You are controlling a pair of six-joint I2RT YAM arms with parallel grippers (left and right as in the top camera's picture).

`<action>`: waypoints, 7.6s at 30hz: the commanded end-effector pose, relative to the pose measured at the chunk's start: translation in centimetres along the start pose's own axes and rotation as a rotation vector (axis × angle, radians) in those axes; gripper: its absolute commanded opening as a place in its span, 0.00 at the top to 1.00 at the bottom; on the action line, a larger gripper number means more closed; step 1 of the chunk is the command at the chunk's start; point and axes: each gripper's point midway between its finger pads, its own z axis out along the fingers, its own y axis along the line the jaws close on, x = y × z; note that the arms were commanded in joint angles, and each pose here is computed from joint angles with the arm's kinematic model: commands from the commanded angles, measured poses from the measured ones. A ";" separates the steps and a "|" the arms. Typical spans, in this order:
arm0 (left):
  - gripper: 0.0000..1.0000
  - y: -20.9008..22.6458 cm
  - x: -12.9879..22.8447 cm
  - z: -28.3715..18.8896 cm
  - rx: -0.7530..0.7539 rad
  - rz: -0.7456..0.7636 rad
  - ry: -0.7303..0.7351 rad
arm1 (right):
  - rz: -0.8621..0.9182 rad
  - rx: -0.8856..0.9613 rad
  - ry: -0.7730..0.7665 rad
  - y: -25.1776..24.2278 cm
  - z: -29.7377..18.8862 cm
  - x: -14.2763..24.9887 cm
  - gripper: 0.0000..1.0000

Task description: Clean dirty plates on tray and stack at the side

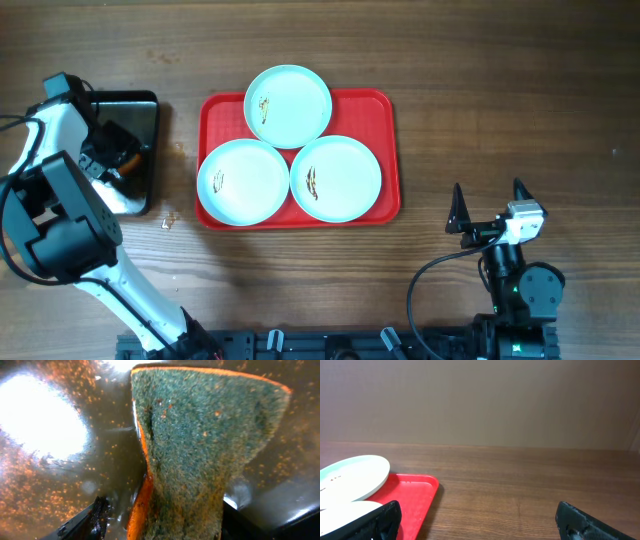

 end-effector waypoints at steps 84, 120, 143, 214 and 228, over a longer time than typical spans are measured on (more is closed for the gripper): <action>0.96 -3.7 0.8 -10.9 0.341 0.399 -0.323 | -0.014 0.003 -0.003 0.0 0.0 0.0 0.00; 0.96 -0.6 -3.0 -14.9 0.183 0.334 -0.552 | -0.014 0.003 -0.003 0.0 0.0 0.0 0.00; 0.96 -1.4 -3.1 -19.4 0.282 0.338 -0.625 | -0.015 0.003 -0.003 0.0 0.0 0.0 0.00; 0.56 -9.9 16.9 -9.6 0.270 0.419 0.053 | 0.364 -0.660 0.990 19.9 8.2 -13.0 0.00; 0.34 -8.3 16.6 -9.7 0.306 0.444 0.115 | 0.193 -0.549 1.206 31.8 15.5 4.7 0.56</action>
